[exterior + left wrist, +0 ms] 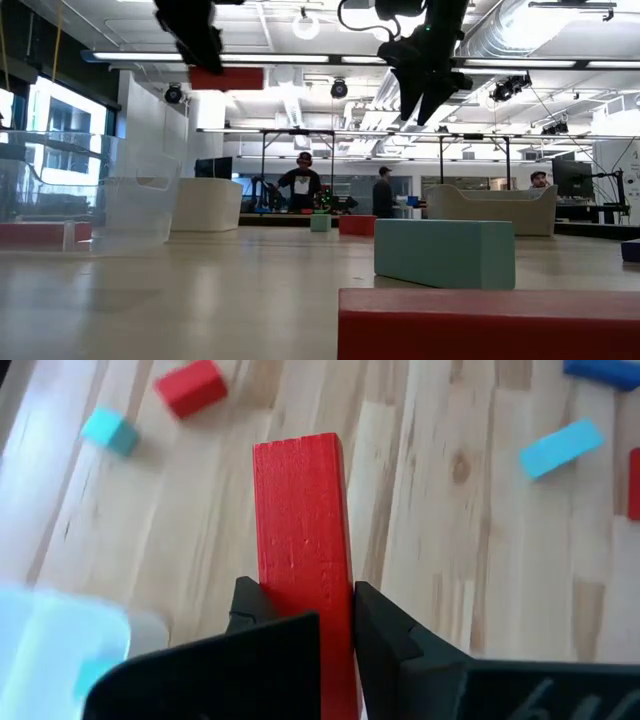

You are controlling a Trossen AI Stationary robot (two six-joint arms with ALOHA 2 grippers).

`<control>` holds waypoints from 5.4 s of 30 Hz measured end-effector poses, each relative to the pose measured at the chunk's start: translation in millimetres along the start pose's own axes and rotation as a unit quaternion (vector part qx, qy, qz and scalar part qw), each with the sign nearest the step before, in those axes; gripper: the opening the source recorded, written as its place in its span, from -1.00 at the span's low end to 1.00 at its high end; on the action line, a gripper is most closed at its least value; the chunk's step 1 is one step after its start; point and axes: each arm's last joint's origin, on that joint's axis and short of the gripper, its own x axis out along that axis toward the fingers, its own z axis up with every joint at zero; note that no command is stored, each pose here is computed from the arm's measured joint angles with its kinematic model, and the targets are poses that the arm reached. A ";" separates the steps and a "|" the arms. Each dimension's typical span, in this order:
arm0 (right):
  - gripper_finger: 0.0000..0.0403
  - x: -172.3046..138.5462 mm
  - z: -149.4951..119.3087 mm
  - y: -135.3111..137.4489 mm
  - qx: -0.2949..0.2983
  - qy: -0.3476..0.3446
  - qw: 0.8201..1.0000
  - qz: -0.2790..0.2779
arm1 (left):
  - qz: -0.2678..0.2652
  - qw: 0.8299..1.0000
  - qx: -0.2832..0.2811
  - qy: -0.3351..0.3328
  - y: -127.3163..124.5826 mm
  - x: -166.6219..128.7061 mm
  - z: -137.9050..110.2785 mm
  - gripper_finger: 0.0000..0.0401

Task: Sort & place blocks by color
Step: Put the center red block into the transparent bin, then put the bottom violet block into the gray bin

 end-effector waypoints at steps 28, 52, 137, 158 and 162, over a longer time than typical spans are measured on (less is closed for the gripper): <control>-0.08 -0.3 -2.2 3.6 0.002 0.037 0.997 0.061 | 0.014 0.992 -0.013 0.123 -61.2 21.4 -105.4 -1.00; -0.08 -16.2 -44.9 58.6 0.022 0.084 0.990 0.115 | -0.001 0.991 0.015 0.130 -63.2 63.8 -151.3 -1.00; -0.08 13.8 -300.4 214.3 0.323 0.187 0.928 0.005 | -0.074 0.995 -0.069 0.000 -79.5 -14.2 -59.1 -0.43; -0.09 50.1 -320.4 226.7 0.317 0.211 0.924 -0.024 | -0.077 0.995 -0.030 -0.056 -69.0 -35.4 -32.1 -0.43; -0.23 50.8 -320.9 226.8 0.314 0.212 0.925 -0.025 | -0.067 0.996 -0.030 -0.059 -63.1 -33.8 -29.2 -0.43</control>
